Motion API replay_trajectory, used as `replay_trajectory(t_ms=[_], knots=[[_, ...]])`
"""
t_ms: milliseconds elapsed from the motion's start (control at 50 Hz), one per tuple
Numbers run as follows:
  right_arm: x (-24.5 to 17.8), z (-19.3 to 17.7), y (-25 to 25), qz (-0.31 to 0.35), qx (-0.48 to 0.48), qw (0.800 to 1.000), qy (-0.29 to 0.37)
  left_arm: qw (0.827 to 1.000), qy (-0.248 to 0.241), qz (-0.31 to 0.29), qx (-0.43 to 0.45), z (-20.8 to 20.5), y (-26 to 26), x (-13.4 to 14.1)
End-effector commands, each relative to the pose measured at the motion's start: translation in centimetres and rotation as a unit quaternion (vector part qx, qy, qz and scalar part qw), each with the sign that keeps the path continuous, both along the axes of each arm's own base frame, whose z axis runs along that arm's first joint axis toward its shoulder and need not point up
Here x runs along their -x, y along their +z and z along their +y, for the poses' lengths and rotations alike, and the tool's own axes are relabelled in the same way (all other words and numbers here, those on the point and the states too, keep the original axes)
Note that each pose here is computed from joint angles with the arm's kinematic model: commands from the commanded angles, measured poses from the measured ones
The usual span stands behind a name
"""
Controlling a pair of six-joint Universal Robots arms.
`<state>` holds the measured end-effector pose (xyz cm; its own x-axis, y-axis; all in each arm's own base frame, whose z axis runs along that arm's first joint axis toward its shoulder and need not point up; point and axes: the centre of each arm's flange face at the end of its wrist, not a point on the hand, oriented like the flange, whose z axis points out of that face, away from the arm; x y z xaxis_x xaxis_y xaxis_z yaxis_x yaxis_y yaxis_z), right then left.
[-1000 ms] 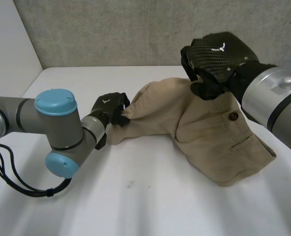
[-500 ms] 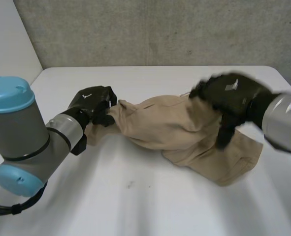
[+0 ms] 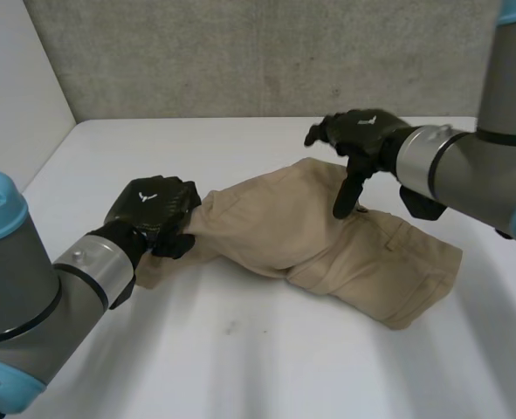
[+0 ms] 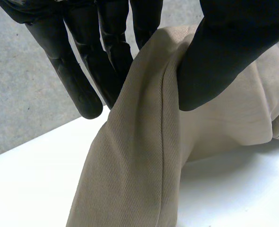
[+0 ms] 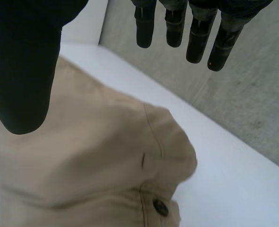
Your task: Fold the shorts.
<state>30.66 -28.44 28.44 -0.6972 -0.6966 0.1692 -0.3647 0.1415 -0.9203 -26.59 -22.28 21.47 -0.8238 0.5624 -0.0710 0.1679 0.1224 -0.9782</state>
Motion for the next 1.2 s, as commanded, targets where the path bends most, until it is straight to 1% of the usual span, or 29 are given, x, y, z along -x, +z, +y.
replay_trajectory(t_ms=[20, 120, 220, 280, 380, 440, 540, 640, 680, 780, 860, 900, 920, 980, 1000, 1020, 1080, 1100, 1140, 1200], knots=[[-1.2, -2.2, -3.2, 0.051, 0.013, 0.998, 0.029, 1.000, -0.001, 0.003, 0.002, 1.1, 0.4, -0.4], [-1.8, -2.6, -4.5, 0.059, 0.013, 0.997, 0.054, 1.000, -0.011, -0.003, -0.009, 2.7, -0.2, -0.6], [-3.0, -1.8, -4.8, 0.077, 0.057, 0.989, 0.113, 0.999, -0.040, -0.011, -0.024, 5.2, -1.1, -0.1], [-3.7, -1.4, -4.5, 0.082, 0.091, 0.984, 0.130, 0.997, -0.059, -0.018, -0.036, 6.8, -1.8, 0.2], [-5.4, -0.4, -3.7, 0.084, 0.163, 0.969, 0.167, 0.994, -0.095, -0.029, -0.046, 9.7, -2.5, 0.7], [-6.0, 0.3, -3.9, 0.092, 0.182, 0.961, 0.187, 0.992, -0.113, -0.031, -0.046, 11.2, -2.5, 0.9], [-6.9, 1.5, -5.4, 0.130, 0.202, 0.945, 0.222, 0.991, -0.121, -0.028, -0.040, 12.1, -2.1, 0.7], [-7.2, 1.6, -7.9, 0.171, 0.209, 0.932, 0.243, 0.992, -0.121, -0.025, -0.036, 12.4, -1.8, 0.4], [-7.2, 1.2, -8.6, 0.191, 0.217, 0.927, 0.239, 0.992, -0.122, -0.025, -0.035, 12.5, -1.8, 0.4], [-7.2, 0.7, -9.6, 0.217, 0.225, 0.922, 0.230, 0.991, -0.123, -0.028, -0.038, 13.1, -2.1, -0.1], [-7.4, 0.2, -8.9, 0.213, 0.245, 0.920, 0.220, 0.991, -0.120, -0.030, -0.042, 13.1, -2.3, -0.2], [-7.6, -0.1, -7.8, 0.202, 0.268, 0.919, 0.208, 0.992, -0.115, -0.030, -0.042, 12.8, -2.3, -0.3], [-7.7, -0.6, -6.3, 0.192, 0.297, 0.917, 0.187, 0.992, -0.113, -0.030, -0.042, 12.7, -2.3, -0.3], [-7.3, -0.8, -3.1, 0.173, 0.335, 0.915, 0.142, 0.995, -0.091, -0.027, -0.039, 11.4, -2.2, -0.6], [-6.8, -0.7, -1.5, 0.162, 0.344, 0.918, 0.114, 0.995, -0.084, -0.025, -0.037, 11.0, -2.1, -0.7], [-6.5, -0.5, -0.8, 0.155, 0.347, 0.919, 0.104, 0.997, -0.069, -0.021, -0.031, 10.0, -1.8, -1.0], [-5.2, 0.7, 1.4, 0.145, 0.349, 0.923, 0.079, 0.999, -0.042, -0.013, -0.014, 8.4, -0.8, -1.2], [-4.8, 1.2, 2.0, 0.143, 0.350, 0.923, 0.076, 1.000, -0.022, -0.007, 0.000, 7.4, 0.0, -1.4], [-4.1, 2.1, 3.0, 0.140, 0.353, 0.922, 0.072, 1.000, -0.004, -0.001, 0.016, 6.6, 1.0, -1.5], [-2.9, 3.8, 5.0, 0.129, 0.362, 0.921, 0.063, 0.997, 0.025, 0.027, 0.072, 5.7, 4.5, -1.7]])
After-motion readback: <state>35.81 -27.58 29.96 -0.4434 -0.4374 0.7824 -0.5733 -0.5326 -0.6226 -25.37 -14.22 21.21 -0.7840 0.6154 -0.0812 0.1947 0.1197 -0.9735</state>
